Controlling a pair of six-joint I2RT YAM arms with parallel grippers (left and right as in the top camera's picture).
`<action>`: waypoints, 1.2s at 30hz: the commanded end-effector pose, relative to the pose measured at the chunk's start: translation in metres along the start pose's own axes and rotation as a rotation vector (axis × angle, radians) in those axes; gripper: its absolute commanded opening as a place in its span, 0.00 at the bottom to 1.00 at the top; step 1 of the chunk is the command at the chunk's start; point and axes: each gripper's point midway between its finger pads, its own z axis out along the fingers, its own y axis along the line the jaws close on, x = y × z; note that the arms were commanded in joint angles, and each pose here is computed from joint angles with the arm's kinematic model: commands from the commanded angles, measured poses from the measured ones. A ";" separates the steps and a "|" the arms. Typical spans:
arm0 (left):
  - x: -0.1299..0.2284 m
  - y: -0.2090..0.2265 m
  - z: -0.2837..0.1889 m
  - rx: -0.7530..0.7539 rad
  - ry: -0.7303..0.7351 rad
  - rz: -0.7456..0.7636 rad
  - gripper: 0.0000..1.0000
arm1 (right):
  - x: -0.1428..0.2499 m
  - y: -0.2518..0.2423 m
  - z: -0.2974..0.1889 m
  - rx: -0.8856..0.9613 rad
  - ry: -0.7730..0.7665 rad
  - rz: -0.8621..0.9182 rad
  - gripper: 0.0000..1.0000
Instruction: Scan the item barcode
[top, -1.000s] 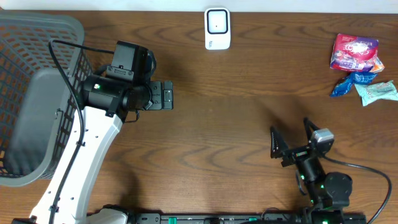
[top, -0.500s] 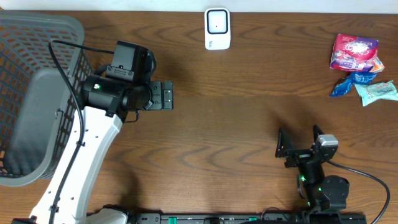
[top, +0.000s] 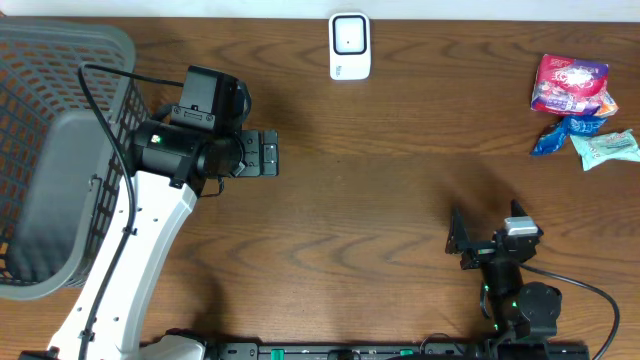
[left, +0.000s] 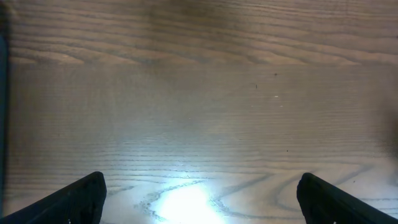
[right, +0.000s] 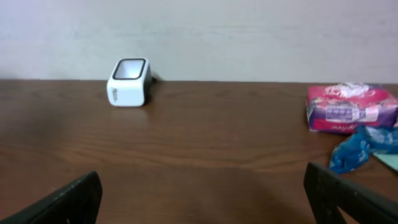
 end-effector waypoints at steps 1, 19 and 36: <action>-0.001 0.003 0.000 -0.011 -0.001 0.011 0.98 | 0.001 -0.004 -0.001 0.021 0.001 -0.070 0.99; -0.001 0.003 0.000 -0.011 -0.001 0.011 0.98 | 0.000 0.000 0.000 0.006 -0.003 -0.071 0.99; -0.001 0.003 0.000 -0.011 -0.001 0.011 0.98 | 0.000 0.000 0.000 0.007 -0.003 -0.071 0.99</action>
